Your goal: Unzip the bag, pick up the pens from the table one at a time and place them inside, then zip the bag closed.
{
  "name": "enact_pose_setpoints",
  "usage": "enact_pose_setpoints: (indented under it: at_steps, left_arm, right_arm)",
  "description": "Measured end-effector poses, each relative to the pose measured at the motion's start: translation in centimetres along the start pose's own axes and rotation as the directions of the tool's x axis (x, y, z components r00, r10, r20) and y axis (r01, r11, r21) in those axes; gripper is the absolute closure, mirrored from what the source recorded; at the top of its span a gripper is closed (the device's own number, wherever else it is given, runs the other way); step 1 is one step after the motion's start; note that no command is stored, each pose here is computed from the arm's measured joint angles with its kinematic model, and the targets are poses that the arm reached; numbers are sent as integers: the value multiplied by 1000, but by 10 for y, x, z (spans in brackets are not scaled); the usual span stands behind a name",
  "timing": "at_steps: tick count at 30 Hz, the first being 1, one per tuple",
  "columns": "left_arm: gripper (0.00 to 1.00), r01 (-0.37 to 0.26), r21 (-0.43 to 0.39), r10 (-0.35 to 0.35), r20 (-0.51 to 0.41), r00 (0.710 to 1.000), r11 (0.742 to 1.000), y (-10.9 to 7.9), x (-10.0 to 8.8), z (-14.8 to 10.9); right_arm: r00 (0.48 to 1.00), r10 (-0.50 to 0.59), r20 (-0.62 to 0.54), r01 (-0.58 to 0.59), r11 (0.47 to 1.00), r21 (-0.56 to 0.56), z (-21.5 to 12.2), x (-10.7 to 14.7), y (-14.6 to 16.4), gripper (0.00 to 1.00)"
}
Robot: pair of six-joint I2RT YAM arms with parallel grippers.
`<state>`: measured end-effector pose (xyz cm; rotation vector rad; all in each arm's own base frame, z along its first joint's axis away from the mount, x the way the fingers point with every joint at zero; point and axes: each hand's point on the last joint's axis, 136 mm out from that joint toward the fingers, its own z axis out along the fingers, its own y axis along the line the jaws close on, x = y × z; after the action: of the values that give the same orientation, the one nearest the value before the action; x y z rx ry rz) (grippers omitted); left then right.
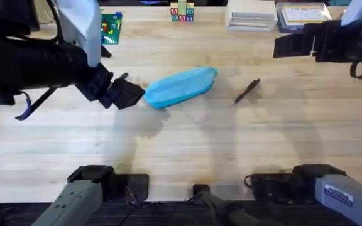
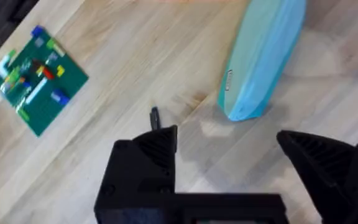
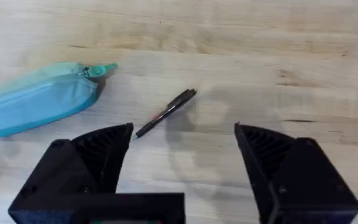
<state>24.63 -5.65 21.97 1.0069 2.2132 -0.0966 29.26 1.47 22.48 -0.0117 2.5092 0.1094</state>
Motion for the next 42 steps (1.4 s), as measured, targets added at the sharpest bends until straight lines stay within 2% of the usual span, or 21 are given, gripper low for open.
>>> enact_pose_setpoints:
  at_steps: [6, 15, 20, 27, 34, 42]
  left_arm:
    - [9, -94, 71, 91, 48, 995, 993, -13, -5, -1]
    - [9, -144, 174, 120, 143, 982, 974, -26, 1, -12]
    - [9, -161, 266, 114, 185, 976, 950, -32, 5, -8]
    - [10, -184, 350, 102, 240, 965, 919, -26, 6, 9]
    - [8, -171, 412, 67, 256, 964, 895, -18, 14, 28]
    - [8, -211, 463, 89, 271, 958, 861, -12, 27, 52]
  right_arm:
    - [1000, 1, 0, -1, 1000, 0, 0, 0, 0, 4]
    - [1000, 2, 0, -2, 1000, 0, 0, 0, 0, 4]
    - [1000, 2, 0, -2, 1000, 0, 0, 0, 0, 4]
    - [1000, 2, -1, -2, 1000, 0, 0, 0, 0, 4]
    - [1000, 2, 0, -2, 1000, 0, 0, 0, 0, 4]
    - [1000, 2, 0, -2, 1000, 0, 0, 0, 0, 4]
